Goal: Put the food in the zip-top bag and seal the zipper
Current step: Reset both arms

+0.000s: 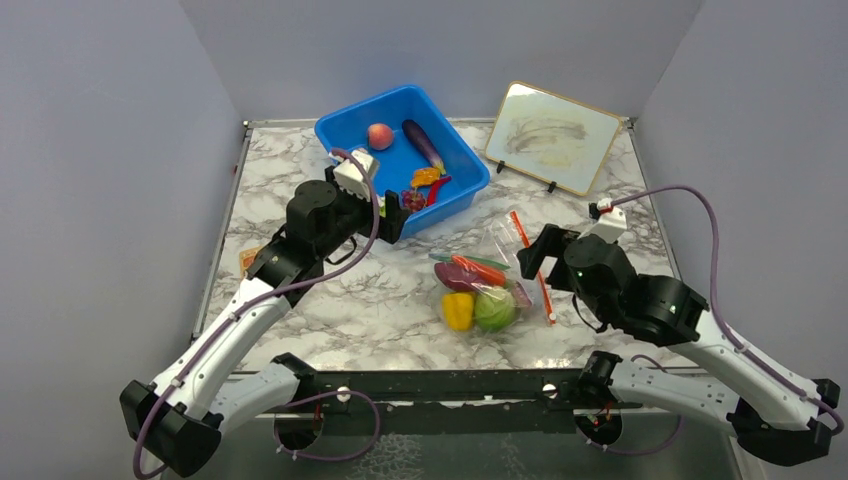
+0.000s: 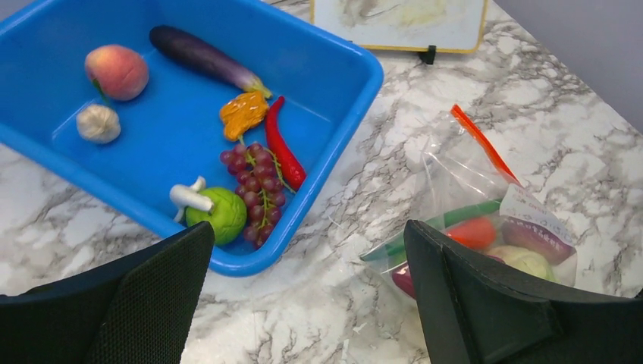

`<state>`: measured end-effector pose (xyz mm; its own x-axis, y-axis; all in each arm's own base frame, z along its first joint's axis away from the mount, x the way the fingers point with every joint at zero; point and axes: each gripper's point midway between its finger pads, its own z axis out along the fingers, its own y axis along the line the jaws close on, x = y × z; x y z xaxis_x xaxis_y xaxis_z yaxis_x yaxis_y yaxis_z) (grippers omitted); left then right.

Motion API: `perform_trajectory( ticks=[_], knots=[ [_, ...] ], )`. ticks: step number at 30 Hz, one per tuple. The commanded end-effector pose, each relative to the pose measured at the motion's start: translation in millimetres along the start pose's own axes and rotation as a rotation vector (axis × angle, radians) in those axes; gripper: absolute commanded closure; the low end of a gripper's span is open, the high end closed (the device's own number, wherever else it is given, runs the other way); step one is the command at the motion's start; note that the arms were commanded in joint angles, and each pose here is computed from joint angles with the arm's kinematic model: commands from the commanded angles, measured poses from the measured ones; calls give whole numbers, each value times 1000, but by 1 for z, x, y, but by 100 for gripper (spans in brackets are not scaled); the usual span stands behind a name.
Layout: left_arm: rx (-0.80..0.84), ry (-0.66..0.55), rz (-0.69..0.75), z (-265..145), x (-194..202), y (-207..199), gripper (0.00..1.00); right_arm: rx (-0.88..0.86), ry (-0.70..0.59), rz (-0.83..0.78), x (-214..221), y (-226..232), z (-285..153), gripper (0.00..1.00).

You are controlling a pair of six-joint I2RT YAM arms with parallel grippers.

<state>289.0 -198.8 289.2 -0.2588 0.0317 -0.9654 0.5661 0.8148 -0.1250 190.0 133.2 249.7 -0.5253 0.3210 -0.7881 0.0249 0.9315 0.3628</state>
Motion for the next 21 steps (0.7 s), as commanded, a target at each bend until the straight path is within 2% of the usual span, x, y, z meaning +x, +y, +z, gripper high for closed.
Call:
perform_trajectory(
  ticks=[1,6,10,21],
  knots=[
    [-80,-54,-93,-16,-19,8,1,-65,-128,-62,-44,18,-11,6],
    [-25,-181,-85,-37,-56,-5,1,-140,-161,-76,-69,34,-29,5],
    [2,-252,-82,-49,-69,-10,1,-216,-194,-65,-82,44,-42,5],
    [-9,-242,-82,-52,-66,-8,1,-280,-235,-27,-87,44,-53,4]
  ],
)
